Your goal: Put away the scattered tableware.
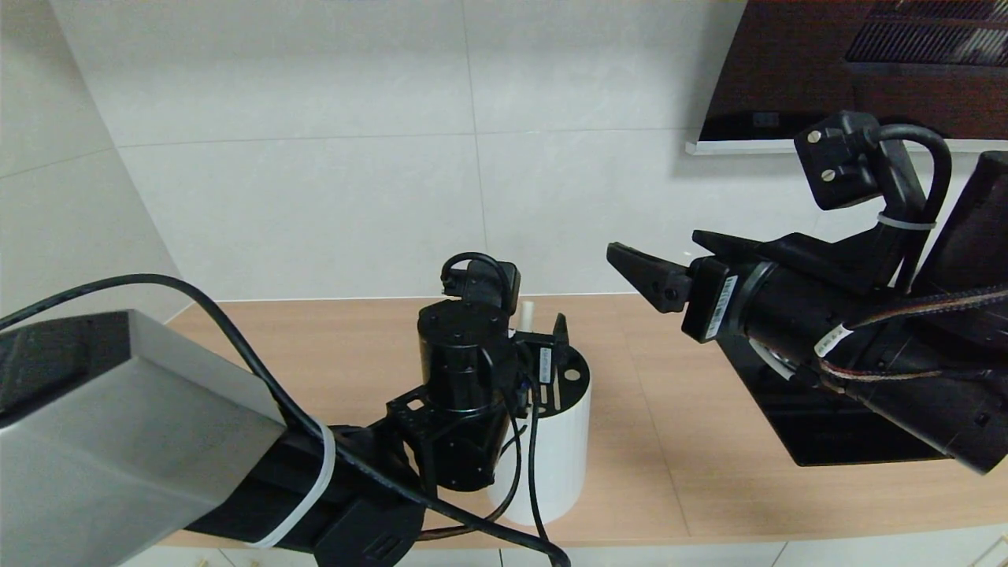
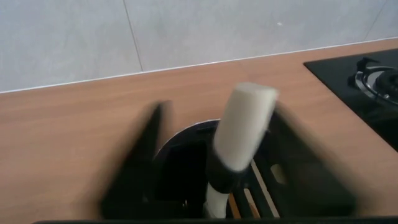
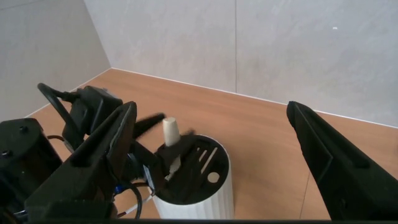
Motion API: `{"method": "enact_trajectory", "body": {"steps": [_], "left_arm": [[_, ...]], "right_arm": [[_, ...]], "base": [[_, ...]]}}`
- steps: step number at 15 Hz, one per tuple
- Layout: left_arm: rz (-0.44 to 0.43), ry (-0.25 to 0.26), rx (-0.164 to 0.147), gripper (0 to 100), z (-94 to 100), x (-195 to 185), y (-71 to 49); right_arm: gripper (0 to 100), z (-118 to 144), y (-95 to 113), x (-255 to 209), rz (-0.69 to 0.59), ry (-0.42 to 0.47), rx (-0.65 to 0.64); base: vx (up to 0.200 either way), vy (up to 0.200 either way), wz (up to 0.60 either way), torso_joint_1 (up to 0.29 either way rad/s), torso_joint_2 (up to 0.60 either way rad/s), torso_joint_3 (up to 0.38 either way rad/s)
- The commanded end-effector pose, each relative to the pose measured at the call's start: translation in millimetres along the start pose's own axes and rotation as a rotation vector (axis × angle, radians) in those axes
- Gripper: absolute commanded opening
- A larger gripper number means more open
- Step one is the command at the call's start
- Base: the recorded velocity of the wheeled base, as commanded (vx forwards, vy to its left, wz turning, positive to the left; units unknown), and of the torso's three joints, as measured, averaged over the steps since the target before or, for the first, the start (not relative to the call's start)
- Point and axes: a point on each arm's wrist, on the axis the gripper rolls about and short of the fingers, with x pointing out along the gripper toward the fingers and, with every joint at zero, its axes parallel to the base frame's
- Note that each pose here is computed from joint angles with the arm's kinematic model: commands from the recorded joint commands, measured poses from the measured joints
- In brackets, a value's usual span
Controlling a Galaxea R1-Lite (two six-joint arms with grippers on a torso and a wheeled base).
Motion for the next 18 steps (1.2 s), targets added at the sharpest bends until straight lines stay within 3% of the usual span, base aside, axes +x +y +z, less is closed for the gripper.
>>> {"method": "enact_trajectory", "body": {"steps": [1,5,9,10,11,12,14,15,16,18], "left_arm": [[0.000,-0.004,-0.003,100,1.9,-0.5,0.3],[-0.001,-0.015,-0.010,100,5.1,-1.6,0.8],[-0.012,-0.143,-0.092,100,54.7,-25.6,16.1],[-0.003,-0.210,-0.134,100,82.5,-39.9,30.7],[0.005,-0.238,-0.148,100,94.1,-47.2,40.5],[0.002,-0.273,-0.148,100,107.5,-62.5,57.5],[-0.045,-0.314,-0.065,100,116.1,-95.5,89.0],[-0.047,-0.320,-0.052,100,116.6,-101.8,95.0],[-0.031,-0.334,-0.026,100,120.1,-118.6,112.7],[0.048,-0.321,-0.017,100,114.7,-130.6,136.6]], "right_arm": [[100,-1.4,0.2,0.7,0.000,0.004,-0.001],[100,-1.8,0.0,0.2,0.000,0.006,-0.002],[100,3.3,-5.0,-2.5,-0.016,-0.012,0.002],[100,5.5,-9.5,-2.5,-0.032,-0.020,0.002],[100,5.6,-14.3,-1.5,-0.050,-0.021,0.000],[100,6.4,-19.4,-2.7,-0.068,-0.023,-0.016],[100,14.1,-31.3,-12.1,-0.107,-0.047,-0.042],[100,17.2,-34.5,-14.7,-0.117,-0.057,-0.041],[100,25.7,-44.4,-26.5,-0.153,-0.094,-0.035],[100,22.1,-63.9,-53.8,-0.219,-0.095,-0.049]], "base": [[0.000,0.000,0.00,0.000,0.00,0.000],[0.000,0.000,0.00,0.000,0.00,0.000],[0.000,0.000,0.00,0.000,0.00,0.000],[0.000,0.000,0.00,0.000,0.00,0.000],[0.000,0.000,0.00,0.000,0.00,0.000],[0.000,0.000,0.00,0.000,0.00,0.000],[0.000,0.000,0.00,0.000,0.00,0.000],[0.000,0.000,0.00,0.000,0.00,0.000],[0.000,0.000,0.00,0.000,0.00,0.000],[0.000,0.000,0.00,0.000,0.00,0.000]]}}
